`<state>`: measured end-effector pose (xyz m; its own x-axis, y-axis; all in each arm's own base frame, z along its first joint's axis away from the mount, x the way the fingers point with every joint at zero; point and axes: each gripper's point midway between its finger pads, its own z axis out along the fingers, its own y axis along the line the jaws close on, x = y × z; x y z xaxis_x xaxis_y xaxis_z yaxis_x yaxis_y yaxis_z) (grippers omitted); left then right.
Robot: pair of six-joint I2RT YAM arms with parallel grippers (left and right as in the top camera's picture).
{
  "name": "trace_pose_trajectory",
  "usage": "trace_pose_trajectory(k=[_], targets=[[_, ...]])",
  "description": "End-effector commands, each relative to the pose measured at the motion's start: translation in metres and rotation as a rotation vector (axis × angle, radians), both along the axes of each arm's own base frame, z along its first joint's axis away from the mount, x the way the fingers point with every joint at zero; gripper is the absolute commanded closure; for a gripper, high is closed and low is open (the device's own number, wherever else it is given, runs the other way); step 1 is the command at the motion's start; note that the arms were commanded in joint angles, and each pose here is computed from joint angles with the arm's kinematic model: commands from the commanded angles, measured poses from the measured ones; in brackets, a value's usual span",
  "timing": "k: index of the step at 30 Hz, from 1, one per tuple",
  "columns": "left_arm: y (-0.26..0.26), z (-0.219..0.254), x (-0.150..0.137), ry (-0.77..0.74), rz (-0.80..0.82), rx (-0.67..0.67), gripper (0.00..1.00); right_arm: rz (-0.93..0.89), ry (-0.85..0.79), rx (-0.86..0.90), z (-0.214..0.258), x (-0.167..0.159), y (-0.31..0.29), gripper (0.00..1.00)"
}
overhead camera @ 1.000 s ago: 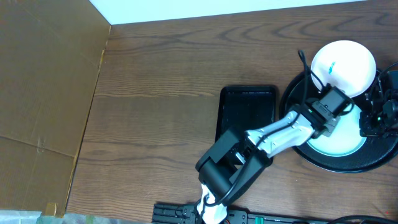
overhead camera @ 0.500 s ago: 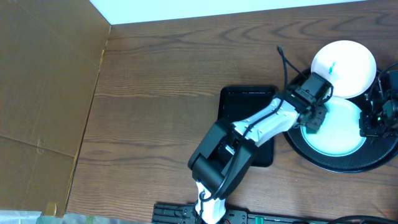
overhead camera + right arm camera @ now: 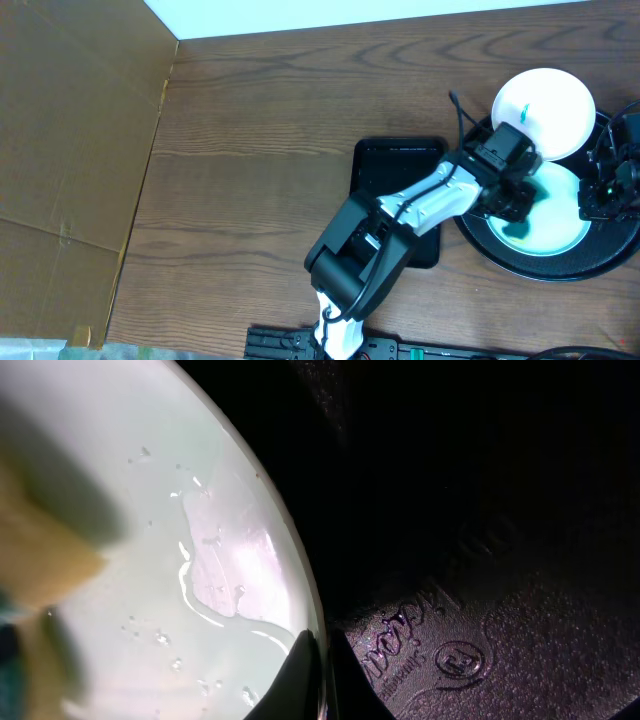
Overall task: Clean dirty plates on tray and stack at the side
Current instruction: 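Scrub the pale green plate with the sponge in the left gripper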
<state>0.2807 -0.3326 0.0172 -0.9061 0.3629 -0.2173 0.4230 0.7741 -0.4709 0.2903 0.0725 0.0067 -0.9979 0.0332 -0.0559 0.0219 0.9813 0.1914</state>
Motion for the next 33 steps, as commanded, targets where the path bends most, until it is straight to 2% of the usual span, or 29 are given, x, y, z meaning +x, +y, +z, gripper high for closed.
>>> trace_pose_trajectory(k=[1, 8, 12, 15, 20, 24, 28, 33], targets=[[-0.02, -0.013, -0.01, 0.031, 0.006, -0.041, 0.92, 0.036, 0.025, 0.003, -0.004, -0.006, 0.006, 0.99], [-0.058, 0.005, -0.004, -0.03, 0.034, -0.162, 0.92, 0.036, 0.025, 0.003, -0.004, -0.006, 0.006, 0.99], [-0.056, 0.003, -0.002, -0.048, 0.045, -0.142, 0.92, 0.036, 0.026, 0.003, -0.004, -0.006, 0.006, 0.99], [-0.033, -0.01, 0.011, -0.085, 0.114, -0.03, 0.92, 0.036, 0.026, 0.003, -0.004, -0.006, 0.006, 0.99], [0.04, -0.033, 0.037, -0.194, 0.259, 0.294, 0.92, 0.036, 0.027, 0.003, -0.004, -0.006, 0.006, 0.99], [0.089, -0.039, 0.042, -0.217, 0.313, 0.487, 0.93, 0.036, 0.027, 0.003, -0.004, -0.006, 0.006, 0.99], [0.11, -0.041, 0.039, -0.201, 0.247, 0.56, 0.93, 0.036, 0.026, 0.003, -0.004, -0.006, 0.006, 0.99], [0.11, -0.037, 0.038, -0.18, 0.227, 0.554, 0.93, 0.036, 0.026, 0.003, -0.004, -0.006, 0.006, 0.99]])
